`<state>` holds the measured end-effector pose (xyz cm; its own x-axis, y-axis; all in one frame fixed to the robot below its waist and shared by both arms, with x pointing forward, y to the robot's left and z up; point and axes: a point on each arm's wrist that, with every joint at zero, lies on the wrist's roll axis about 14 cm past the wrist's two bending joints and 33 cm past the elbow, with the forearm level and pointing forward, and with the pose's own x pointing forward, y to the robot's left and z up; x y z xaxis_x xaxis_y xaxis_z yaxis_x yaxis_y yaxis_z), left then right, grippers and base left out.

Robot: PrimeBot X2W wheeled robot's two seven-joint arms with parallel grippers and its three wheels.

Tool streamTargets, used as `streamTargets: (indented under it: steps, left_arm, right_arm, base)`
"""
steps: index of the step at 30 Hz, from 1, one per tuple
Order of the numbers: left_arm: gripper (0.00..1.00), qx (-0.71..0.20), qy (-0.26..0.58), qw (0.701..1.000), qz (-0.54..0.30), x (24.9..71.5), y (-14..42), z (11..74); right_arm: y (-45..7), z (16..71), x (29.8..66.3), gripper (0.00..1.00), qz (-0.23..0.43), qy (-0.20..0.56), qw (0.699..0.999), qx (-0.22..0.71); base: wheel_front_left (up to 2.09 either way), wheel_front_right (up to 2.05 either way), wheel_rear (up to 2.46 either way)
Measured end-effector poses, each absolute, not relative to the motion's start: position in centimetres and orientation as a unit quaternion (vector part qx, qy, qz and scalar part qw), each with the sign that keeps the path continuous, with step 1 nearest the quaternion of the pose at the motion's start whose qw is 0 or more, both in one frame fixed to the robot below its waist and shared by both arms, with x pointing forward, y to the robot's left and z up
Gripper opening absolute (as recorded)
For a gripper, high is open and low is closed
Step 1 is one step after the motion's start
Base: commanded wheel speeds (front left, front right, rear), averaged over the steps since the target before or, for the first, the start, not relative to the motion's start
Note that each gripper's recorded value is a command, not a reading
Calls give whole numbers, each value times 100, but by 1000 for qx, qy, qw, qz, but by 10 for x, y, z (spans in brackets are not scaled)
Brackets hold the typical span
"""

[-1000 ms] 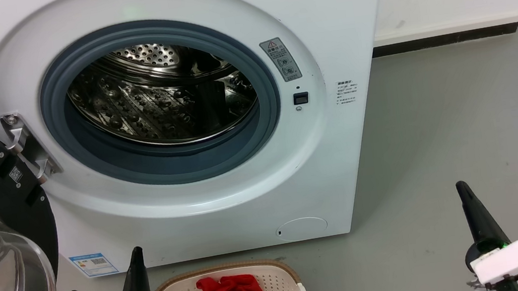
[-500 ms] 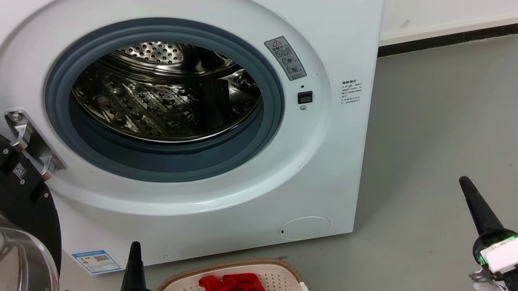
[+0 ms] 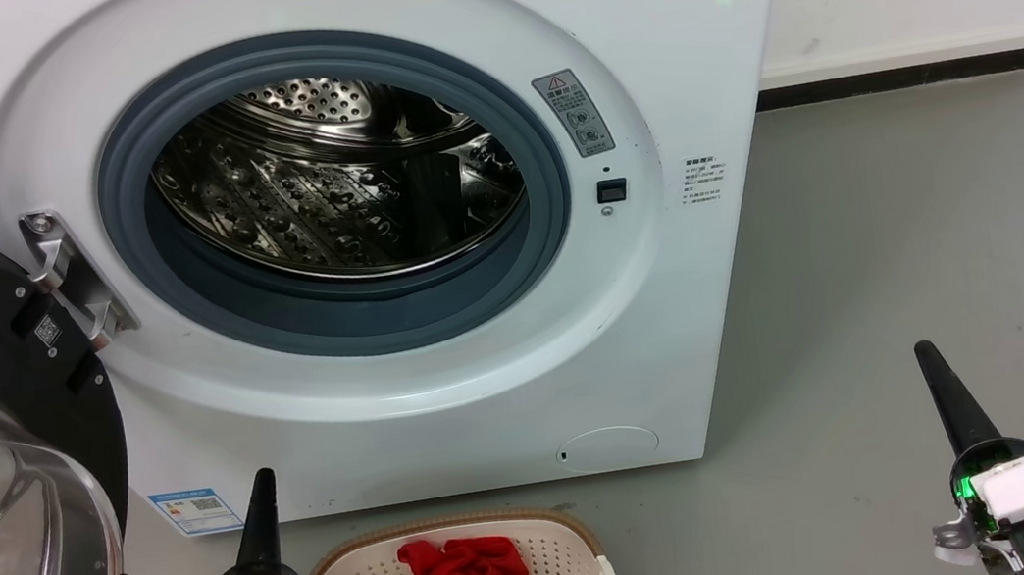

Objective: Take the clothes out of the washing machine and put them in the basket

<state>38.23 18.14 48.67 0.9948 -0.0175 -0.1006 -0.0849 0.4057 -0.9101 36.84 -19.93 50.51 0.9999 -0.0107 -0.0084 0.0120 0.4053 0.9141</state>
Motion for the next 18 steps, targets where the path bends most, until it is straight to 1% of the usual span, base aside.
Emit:
streamTargets:
  steps: [18]
  left_arm:
    - [0,-614,35,789,14,385,187,492]
  right_arm:
    - [-201,504,375,0,-9,2,790,613]
  base:
    - [0,0,0]
